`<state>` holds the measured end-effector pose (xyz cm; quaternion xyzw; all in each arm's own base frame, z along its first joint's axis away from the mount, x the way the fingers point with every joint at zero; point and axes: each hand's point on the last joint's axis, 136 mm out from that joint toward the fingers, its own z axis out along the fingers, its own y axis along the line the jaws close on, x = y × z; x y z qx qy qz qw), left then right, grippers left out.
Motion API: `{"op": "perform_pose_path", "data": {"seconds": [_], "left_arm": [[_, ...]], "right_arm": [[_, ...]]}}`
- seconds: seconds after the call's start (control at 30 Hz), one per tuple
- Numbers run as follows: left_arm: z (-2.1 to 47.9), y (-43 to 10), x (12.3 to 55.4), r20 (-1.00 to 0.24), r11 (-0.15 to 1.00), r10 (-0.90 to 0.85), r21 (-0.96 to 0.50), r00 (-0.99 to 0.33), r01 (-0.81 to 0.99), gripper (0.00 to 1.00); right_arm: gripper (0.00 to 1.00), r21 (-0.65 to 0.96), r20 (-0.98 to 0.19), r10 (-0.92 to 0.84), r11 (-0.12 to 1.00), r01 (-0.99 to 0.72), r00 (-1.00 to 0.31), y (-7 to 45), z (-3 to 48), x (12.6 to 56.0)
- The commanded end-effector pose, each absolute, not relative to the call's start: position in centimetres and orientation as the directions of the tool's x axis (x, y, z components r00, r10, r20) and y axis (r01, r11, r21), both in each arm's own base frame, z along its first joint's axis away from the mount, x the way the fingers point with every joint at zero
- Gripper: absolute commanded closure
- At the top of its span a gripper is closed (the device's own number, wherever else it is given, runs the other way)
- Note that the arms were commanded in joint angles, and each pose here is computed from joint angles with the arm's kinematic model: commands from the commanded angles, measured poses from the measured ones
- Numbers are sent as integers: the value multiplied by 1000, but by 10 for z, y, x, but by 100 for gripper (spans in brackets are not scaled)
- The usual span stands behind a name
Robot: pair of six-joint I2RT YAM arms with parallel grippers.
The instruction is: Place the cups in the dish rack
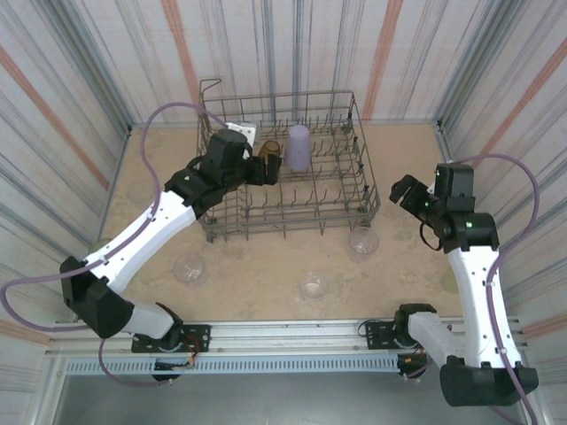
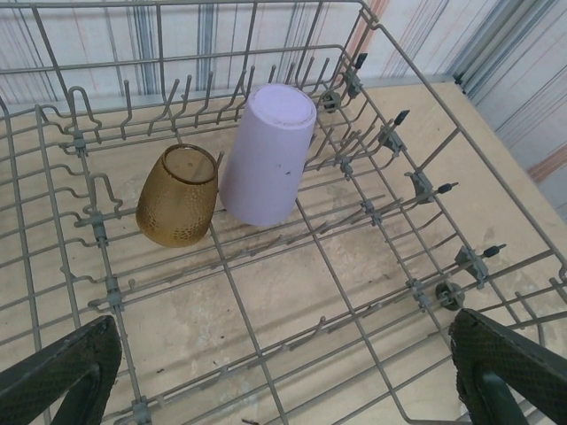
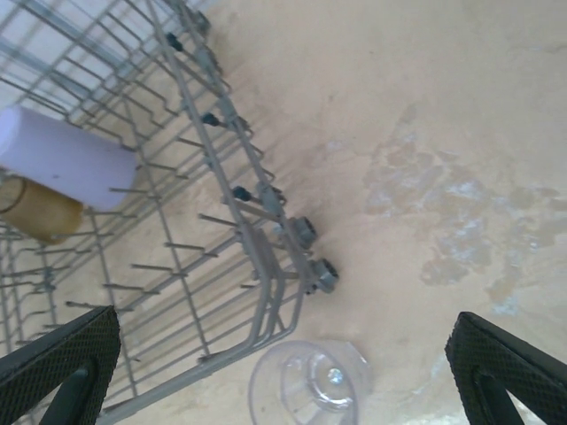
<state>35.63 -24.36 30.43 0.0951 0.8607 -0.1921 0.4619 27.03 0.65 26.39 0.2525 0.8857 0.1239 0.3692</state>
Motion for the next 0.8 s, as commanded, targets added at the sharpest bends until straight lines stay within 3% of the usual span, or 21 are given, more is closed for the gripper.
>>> {"op": "perform_pose_path", "data": {"seconds": [0.0, 0.17, 0.77], "left_arm": [[320, -241, 346, -836, 886, -87, -313, -541, 342, 1], [311, -243, 342, -821, 882, -76, -321, -566, 346, 1], [293, -254, 339, -782, 864, -39, -338, -622, 372, 1]], "right_arm": [[1, 290, -566, 512, 858, 424, -646, -11, 252, 254], [1, 273, -571, 535, 839, 470, -623, -24, 251, 256], [1, -137, -513, 531, 724, 676, -674, -100, 211, 217]]}}
